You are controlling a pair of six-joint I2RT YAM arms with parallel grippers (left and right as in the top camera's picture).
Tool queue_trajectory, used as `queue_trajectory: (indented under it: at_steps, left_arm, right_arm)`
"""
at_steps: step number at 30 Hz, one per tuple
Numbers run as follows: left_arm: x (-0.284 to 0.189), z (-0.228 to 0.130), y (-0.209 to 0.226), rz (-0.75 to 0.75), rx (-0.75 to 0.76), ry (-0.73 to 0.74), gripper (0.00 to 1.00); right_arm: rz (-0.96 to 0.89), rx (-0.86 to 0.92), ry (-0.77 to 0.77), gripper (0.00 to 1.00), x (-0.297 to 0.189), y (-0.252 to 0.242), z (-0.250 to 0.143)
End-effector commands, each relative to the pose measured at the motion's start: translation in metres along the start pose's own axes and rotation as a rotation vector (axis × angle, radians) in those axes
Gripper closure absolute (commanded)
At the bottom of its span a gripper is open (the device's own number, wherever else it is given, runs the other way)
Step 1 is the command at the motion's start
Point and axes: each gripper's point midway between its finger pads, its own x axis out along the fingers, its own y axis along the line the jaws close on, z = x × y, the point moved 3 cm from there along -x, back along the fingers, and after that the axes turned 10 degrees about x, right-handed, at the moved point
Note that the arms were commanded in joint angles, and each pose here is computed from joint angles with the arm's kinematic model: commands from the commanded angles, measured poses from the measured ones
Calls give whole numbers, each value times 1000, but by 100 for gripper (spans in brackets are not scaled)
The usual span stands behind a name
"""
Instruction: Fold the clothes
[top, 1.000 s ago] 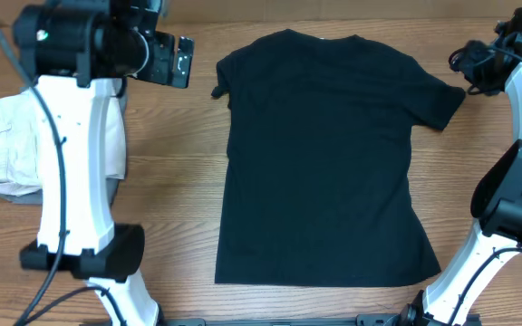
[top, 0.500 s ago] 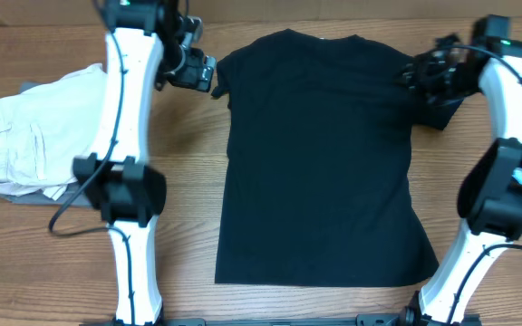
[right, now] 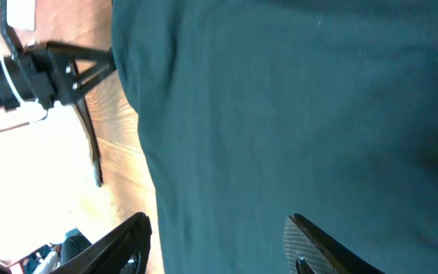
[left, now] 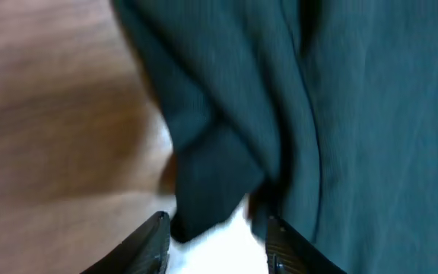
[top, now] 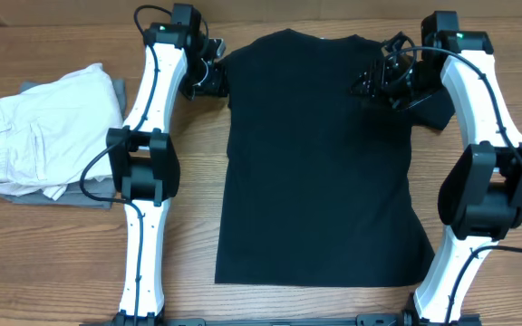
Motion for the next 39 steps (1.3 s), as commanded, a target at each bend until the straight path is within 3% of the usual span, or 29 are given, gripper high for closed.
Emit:
queue_trajectory:
  at_steps: [1,3,5,6,7,8,14,19,30,32,34,37,39]
  left_arm:
    - [7,4,4,-11,-13,-23,55]
    - [7,7,7,10,-7,-36,53]
    - [7,10,10,22,-1,-49,59]
    - [7,11,10,22,0,-53,68]
    - [7,11,9,17,0,-54,85]
    - [7,10,9,17,-1,-50,96]
    - [0,-9,19,22,2,27,96]
    - [-52,-28,65,191,-90,70,96]
    - [-216,-3,90,359,-145,-286,96]
    - [-224,-1,89,366,-141,-306,92]
    - [-226,-1,88,366,-140,-308,70]
    - [-223,-6,87,367,-145,-283,48]
    - [-222,-8,87,364,-147,-273,44]
  right_arm:
    - [14,-83,-40,40,-21,17,-2]
    - [4,-80,-40,42,-21,15,-3]
    - [4,-80,-40,42,-21,15,-3]
    - [2,-81,-41,43,-21,15,-2]
    - [-1,-81,-42,42,-21,15,-2]
    - [-7,-80,-43,42,-21,14,-2]
    - [-14,-81,-46,43,-21,13,-2]
    - [-14,-89,-47,42,-21,13,-1]
    - [-42,-74,-36,42,-20,8,-4]
    - [-67,-64,-30,41,-20,4,-6]
    - [-112,-51,-24,39,-20,-3,-8]
    - [-198,-39,-36,36,-22,-15,-7]
    - [-269,5,-60,34,-23,-26,-4]
